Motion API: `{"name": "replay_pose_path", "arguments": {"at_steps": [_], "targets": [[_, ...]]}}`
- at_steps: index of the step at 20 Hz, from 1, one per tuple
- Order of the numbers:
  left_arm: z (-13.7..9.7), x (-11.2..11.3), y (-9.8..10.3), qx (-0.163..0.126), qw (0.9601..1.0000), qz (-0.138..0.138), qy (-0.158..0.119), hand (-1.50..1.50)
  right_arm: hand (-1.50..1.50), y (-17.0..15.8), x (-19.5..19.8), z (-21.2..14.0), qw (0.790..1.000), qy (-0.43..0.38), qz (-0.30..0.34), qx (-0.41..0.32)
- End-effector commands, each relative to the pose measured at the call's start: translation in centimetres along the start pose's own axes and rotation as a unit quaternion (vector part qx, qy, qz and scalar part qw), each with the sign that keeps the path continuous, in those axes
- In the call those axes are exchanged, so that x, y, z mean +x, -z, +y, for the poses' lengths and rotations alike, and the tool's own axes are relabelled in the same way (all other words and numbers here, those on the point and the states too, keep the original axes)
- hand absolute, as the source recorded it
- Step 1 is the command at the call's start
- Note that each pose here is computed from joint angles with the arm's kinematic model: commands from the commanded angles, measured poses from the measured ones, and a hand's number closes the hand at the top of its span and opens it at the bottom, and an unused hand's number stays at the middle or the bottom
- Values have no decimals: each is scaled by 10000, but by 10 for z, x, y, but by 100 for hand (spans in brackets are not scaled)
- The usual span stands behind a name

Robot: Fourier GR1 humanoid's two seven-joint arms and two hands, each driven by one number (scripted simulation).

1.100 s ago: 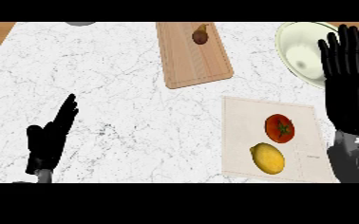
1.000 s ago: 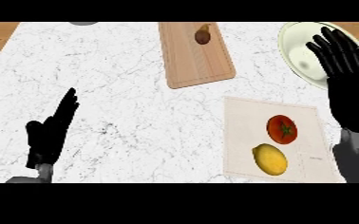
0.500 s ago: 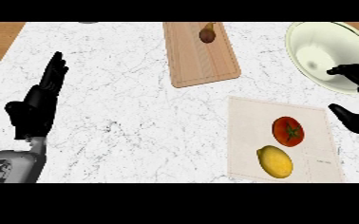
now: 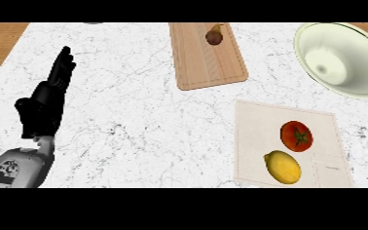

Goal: Pick the tomato from the placemat and place it in the bowl

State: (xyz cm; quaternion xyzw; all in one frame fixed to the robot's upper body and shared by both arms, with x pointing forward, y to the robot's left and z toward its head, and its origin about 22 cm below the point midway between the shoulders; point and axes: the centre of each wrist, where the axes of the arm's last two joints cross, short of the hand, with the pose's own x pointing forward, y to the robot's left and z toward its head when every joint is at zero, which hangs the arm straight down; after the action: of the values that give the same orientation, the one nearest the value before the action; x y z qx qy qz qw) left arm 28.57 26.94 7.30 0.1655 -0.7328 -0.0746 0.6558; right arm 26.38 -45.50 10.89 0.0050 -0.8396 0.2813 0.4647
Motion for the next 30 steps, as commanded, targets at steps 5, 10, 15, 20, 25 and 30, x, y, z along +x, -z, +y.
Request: {"name": "replay_pose_path", "arguments": {"at_steps": [5, 10, 15, 20, 25, 30], "targets": [[-4, 2, -3, -51, 10000, -36, 25, 0, -150, 24, 13, -4, 9736, -1465, 84, 1746], [-14, -1, 8, 45, 10000, 48, 41, 0, -150, 49, 22, 26, 9476, -1897, 298, 2554], [-13, 1, -2, 2, 10000, 57, 49, 0, -150, 57, 32, 26, 9326, -1844, 462, 3067], [-2, 24, 9, 43, 9999, 83, 59, 0, -150, 40, 24, 69, 9107, -2199, 524, 3458], [-6, 14, 1, -12, 9999, 26, 105, 0, -150, 58, 22, 70, 8855, -2663, 1127, 3637], [-14, 4, 14, 43, 10000, 31, 31, 0, -150, 67, 19, 93, 8744, -2857, 1317, 3694]]}}
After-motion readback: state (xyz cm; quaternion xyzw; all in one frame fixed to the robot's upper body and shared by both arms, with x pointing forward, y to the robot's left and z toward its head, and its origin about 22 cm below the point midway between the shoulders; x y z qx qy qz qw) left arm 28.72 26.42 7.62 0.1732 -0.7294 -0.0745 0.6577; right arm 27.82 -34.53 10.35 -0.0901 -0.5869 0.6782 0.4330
